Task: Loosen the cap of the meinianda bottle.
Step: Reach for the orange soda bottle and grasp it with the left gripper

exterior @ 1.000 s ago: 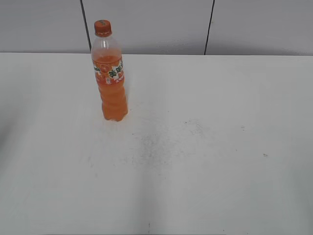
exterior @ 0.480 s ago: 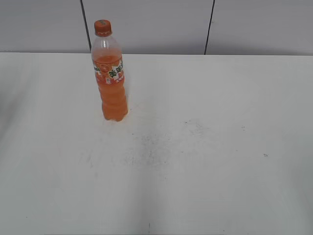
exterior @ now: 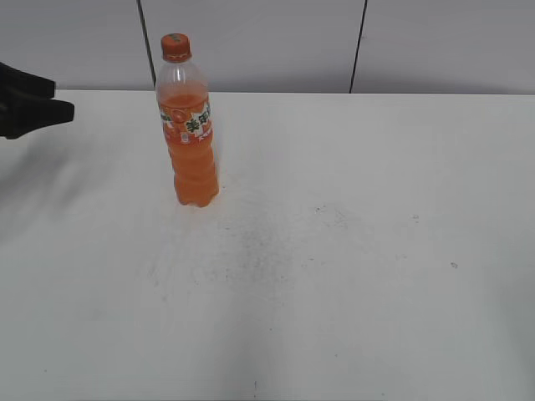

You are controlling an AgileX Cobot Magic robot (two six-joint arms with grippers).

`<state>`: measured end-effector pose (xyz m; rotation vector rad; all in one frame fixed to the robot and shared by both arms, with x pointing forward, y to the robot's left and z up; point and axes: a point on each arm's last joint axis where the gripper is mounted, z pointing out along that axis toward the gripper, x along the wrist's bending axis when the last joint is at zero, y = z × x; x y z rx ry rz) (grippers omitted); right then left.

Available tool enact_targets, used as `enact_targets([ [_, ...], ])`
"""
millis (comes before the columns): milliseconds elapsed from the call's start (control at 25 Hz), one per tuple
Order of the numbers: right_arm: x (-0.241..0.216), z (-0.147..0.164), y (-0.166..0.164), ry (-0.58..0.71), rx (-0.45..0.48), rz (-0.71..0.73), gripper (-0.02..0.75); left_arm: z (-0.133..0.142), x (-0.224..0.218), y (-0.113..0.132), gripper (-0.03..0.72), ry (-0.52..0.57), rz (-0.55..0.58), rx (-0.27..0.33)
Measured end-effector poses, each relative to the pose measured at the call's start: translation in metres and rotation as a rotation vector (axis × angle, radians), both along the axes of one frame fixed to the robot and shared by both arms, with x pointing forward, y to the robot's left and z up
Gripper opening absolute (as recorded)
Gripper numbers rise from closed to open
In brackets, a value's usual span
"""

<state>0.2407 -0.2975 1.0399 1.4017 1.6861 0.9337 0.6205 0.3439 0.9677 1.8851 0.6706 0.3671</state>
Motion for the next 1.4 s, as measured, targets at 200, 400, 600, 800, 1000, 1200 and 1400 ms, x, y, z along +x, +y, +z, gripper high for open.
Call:
enact_targets([
  [200,0.0,0.0,0.0,0.0,0.0,0.0,0.587,-0.039,0.021,-0.034,0.505,0.068,-0.195,-0.05],
  [400,0.0,0.0,0.0,0.0,0.0,0.0,0.587,-0.074,0.027,-0.072,0.505,0.076,-0.31,-0.046],
  [600,0.0,0.0,0.0,0.0,0.0,0.0,0.587,-0.078,0.033,-0.098,0.51,0.016,-0.329,-0.058],
  [800,0.0,0.0,0.0,0.0,0.0,0.0,0.587,-0.079,0.034,-0.121,0.513,-0.019,-0.334,-0.069],
  [1000,0.0,0.0,0.0,0.0,0.0,0.0,0.587,-0.083,0.037,-0.129,0.515,-0.045,-0.317,-0.07],
  [1200,0.0,0.0,0.0,0.0,0.0,0.0,0.587,-0.084,0.036,-0.133,0.402,-0.048,-0.333,-0.062],
  [1400,0.0,0.0,0.0,0.0,0.0,0.0,0.587,-0.084,0.034,-0.141,0.404,-0.051,-0.347,-0.062],
])
